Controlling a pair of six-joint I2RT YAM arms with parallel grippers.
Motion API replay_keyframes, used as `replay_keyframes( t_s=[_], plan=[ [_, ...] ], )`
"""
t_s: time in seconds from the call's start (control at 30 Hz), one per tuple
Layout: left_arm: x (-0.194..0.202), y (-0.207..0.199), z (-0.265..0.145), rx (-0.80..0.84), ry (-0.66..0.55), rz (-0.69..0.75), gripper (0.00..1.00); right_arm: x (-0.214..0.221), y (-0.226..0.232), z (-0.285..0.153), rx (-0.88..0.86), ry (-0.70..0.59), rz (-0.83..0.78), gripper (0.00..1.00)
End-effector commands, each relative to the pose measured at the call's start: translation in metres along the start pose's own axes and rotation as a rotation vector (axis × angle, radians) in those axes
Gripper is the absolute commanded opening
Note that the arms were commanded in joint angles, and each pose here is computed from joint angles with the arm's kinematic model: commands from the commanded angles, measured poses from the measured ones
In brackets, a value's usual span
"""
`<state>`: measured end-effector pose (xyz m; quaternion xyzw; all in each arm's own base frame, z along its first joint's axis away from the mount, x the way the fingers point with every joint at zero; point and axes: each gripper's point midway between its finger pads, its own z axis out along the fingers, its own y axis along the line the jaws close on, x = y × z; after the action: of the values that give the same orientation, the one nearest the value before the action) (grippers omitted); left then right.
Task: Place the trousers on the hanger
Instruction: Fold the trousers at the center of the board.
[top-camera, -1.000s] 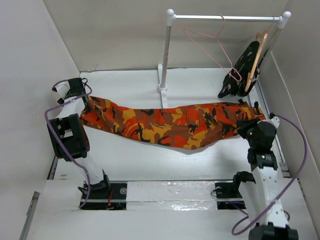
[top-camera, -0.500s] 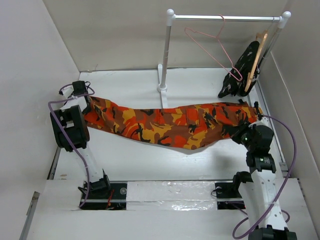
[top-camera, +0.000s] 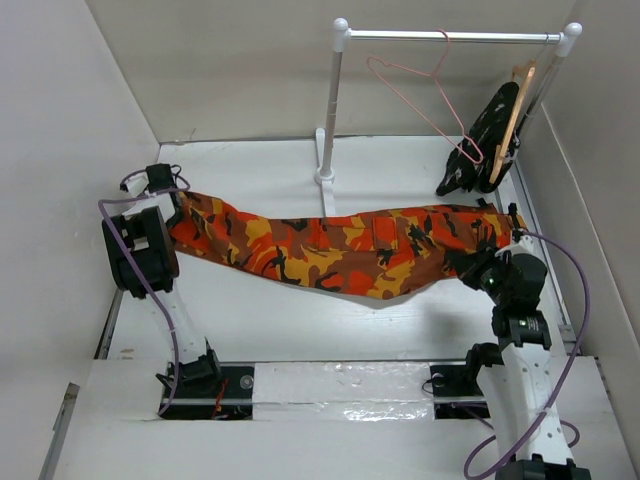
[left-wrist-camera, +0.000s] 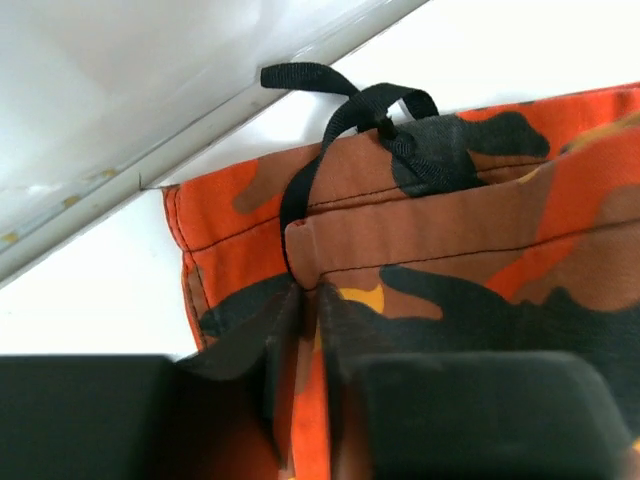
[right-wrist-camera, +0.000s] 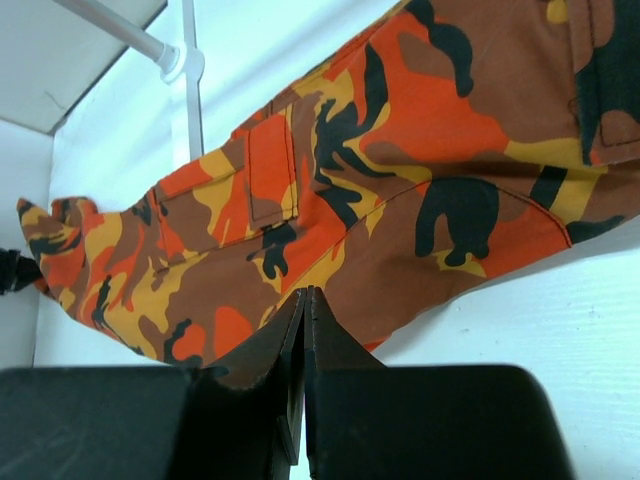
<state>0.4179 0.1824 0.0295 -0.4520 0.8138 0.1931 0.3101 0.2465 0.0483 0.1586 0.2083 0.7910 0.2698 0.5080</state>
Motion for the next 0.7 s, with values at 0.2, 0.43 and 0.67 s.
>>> replay_keyframes(
  t_s=[0.2,0.43,0.67],
  plan=[
    [-0.058,-0.012,-0.051,0.150,-0.156,-0.166,0.00,0.005,0.009,0.003,-0.063,0.030,-0.035,0.06],
    [-0.073,0.012,-0.080,0.151,-0.272,-0.239,0.00,0.009,0.013,0.006,-0.091,0.057,-0.043,0.06],
    [-0.037,0.028,-0.042,-0.008,-0.151,-0.166,0.12,0.010,0.017,0.005,-0.110,0.055,-0.052,0.06]
  ],
)
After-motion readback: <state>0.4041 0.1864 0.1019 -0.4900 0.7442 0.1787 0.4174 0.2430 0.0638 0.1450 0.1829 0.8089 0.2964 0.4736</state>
